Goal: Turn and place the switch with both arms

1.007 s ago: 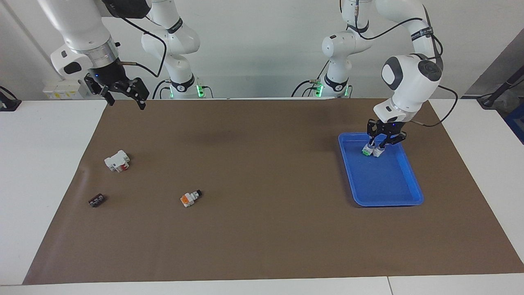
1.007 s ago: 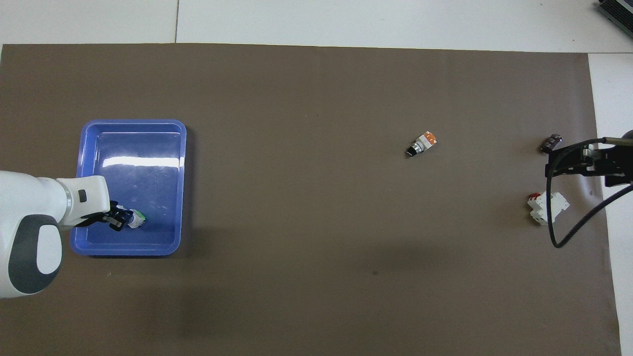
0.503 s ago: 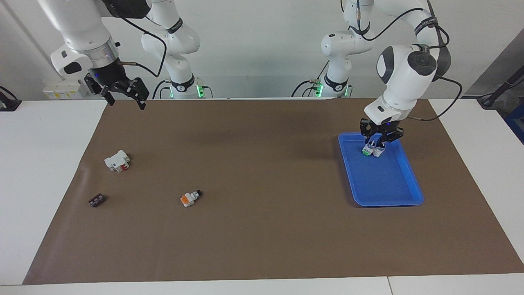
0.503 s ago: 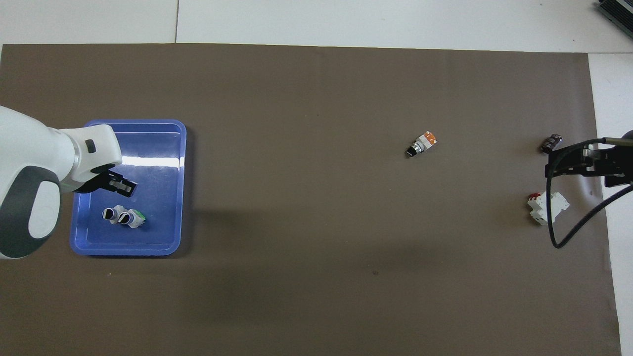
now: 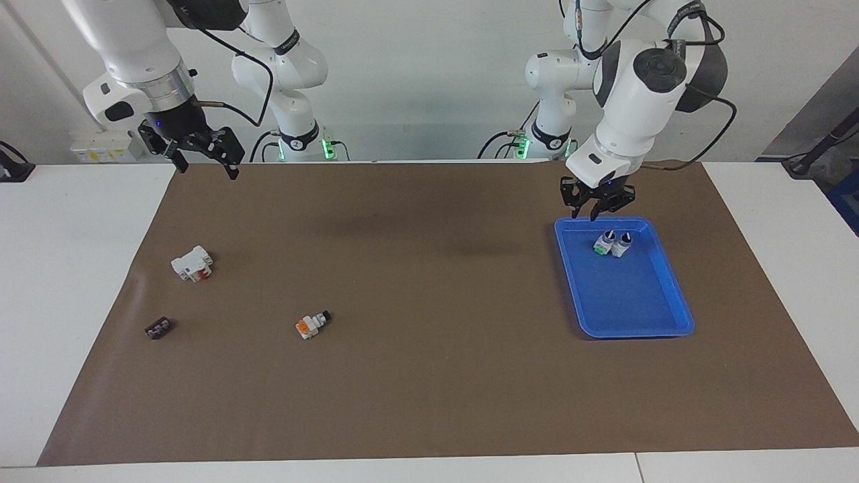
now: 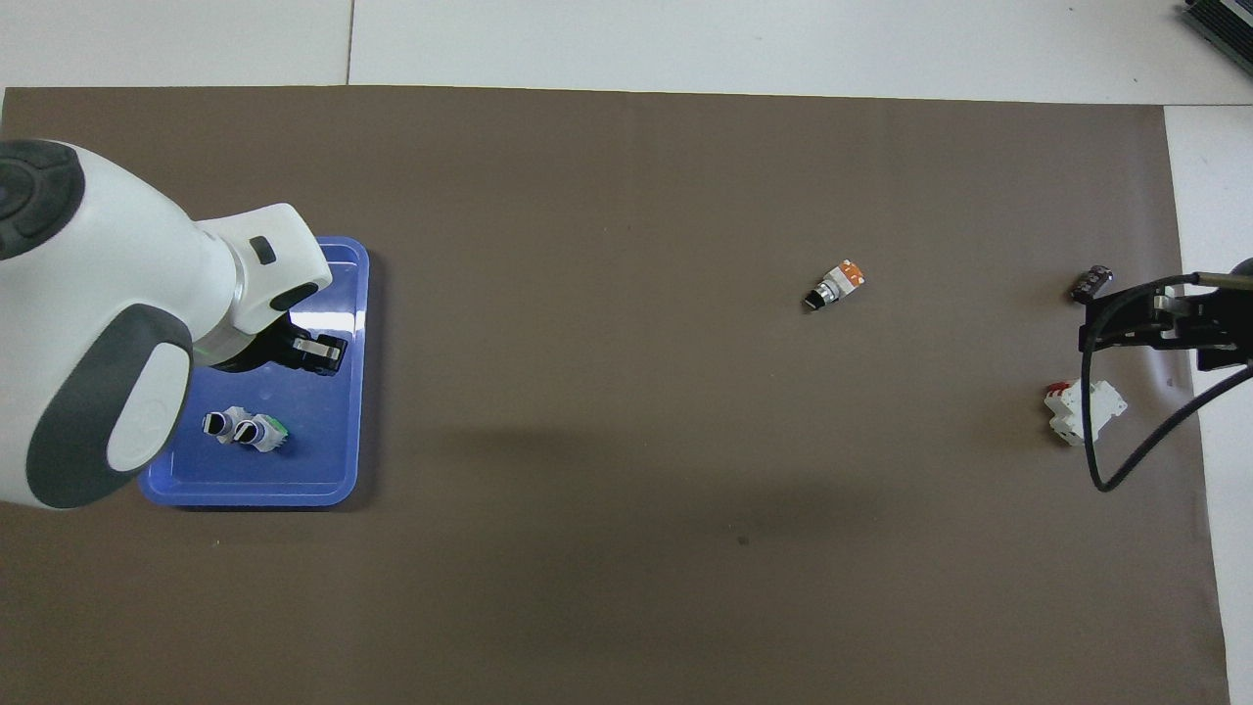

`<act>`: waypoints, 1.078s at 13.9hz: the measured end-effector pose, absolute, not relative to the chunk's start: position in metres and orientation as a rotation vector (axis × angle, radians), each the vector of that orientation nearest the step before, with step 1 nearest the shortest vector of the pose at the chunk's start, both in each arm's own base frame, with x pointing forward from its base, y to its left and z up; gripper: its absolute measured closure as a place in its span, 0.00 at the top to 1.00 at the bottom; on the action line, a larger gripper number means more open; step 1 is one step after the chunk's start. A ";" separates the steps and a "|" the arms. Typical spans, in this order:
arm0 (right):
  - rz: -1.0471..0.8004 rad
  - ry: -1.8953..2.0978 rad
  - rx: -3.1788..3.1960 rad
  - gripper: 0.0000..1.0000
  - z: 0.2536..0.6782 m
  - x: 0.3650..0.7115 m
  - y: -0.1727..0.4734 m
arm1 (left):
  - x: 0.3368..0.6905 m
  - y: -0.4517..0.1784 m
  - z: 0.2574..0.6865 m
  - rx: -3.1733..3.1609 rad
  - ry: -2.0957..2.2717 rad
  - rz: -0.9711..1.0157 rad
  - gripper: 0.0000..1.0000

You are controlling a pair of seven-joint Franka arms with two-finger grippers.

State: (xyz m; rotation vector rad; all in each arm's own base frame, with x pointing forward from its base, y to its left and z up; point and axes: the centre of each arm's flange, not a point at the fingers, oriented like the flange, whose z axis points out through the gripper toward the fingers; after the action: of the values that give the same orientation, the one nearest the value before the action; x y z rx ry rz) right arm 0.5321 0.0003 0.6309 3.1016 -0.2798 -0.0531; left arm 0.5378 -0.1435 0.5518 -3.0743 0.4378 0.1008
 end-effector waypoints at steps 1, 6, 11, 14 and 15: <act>-0.053 -0.280 3.102 1.00 0.631 0.532 0.000 | 0.539 -0.137 0.569 -3.078 0.411 0.098 0.37; -0.053 -0.280 3.102 1.00 0.631 0.532 0.000 | 0.536 -0.120 0.622 -3.098 0.226 0.087 0.37; -0.053 -0.280 3.102 1.00 0.631 0.532 0.000 | 0.543 -0.109 0.619 -3.116 0.104 0.080 0.43; -0.053 -0.280 3.102 1.00 0.631 0.532 0.000 | 0.546 -0.106 0.607 -3.117 0.085 0.082 0.58; -0.053 -0.280 3.102 1.00 0.631 0.532 0.000 | 0.547 -0.105 0.605 -3.118 0.081 0.079 0.58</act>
State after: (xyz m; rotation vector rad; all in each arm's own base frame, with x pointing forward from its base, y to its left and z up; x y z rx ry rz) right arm 0.5321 0.0003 0.6309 3.1016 -0.2798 -0.0531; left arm 0.5469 -0.1045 0.6051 -3.1175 0.0805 0.0785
